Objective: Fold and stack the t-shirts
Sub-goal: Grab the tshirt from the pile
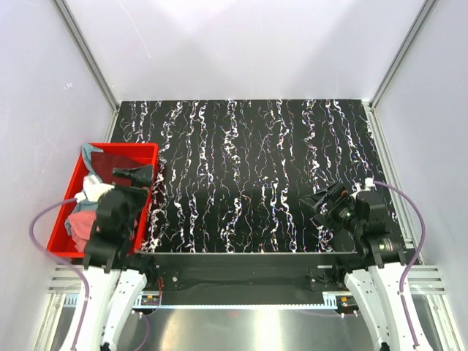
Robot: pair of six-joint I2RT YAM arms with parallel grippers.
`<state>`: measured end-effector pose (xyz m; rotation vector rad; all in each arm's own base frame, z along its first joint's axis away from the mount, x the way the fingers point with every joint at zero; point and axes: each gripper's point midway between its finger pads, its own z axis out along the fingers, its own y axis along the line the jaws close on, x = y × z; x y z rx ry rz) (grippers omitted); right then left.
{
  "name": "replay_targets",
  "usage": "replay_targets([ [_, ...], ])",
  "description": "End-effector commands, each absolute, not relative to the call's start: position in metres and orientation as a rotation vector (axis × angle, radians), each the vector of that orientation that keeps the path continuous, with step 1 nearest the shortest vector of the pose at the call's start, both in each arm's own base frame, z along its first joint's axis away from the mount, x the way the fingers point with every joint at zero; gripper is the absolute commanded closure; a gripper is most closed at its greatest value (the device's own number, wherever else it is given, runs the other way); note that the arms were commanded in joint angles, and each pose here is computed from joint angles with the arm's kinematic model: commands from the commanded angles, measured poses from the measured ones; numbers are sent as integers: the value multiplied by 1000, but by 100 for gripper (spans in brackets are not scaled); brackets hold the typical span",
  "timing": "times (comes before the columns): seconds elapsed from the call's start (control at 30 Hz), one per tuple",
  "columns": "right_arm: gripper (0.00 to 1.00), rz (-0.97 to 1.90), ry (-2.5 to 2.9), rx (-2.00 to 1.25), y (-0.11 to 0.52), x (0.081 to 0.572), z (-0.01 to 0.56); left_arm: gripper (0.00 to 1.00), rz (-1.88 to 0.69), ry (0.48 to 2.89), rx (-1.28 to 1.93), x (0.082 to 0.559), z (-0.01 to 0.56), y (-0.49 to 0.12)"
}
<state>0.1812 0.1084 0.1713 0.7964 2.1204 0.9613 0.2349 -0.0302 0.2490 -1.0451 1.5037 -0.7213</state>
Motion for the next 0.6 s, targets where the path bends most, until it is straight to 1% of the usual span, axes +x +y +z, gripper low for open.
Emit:
replay_targets([
  [0.0, 0, 770, 2228, 795, 91, 182, 164, 1, -462, 1616, -1249, 227, 224, -3],
  [0.07, 0, 777, 2271, 757, 95, 181, 169, 1, -397, 1620, -1178, 236, 238, 3],
  [0.17, 0, 804, 2351, 692, 104, 182, 173, 1, -361, 1516, -1223, 245, 253, 17],
  [0.23, 0, 823, 2454, 695, 110, 175, 169, 1, -339, 1537, -1147, 266, 263, 21],
  [0.27, 0, 908, 2479, 634, 121, 172, 177, 1, -270, 1599, -1134, 271, 256, 27],
  [0.3, 0, 950, 2517, 567, 127, 170, 176, 1, -204, 1651, -1175, 289, 261, 35],
  [0.33, 0, 1006, 2517, 550, 133, 170, 179, 1, -67, 1751, -1269, 282, 236, 54],
  [0.4, 0, 1144, 2476, 487, 147, 170, 191, 1, 61, 1846, -1278, 292, 232, 71],
  [0.43, 0, 1178, 2451, 470, 150, 172, 195, 1, 141, 1888, -1312, 305, 229, 85],
  [0.5, 0, 1199, 2425, 447, 152, 175, 198, 1, 235, 1902, -1319, 316, 227, 103],
  [0.57, 0, 1193, 2422, 414, 152, 178, 204, 1, 258, 1901, -1362, 338, 221, 122],
])
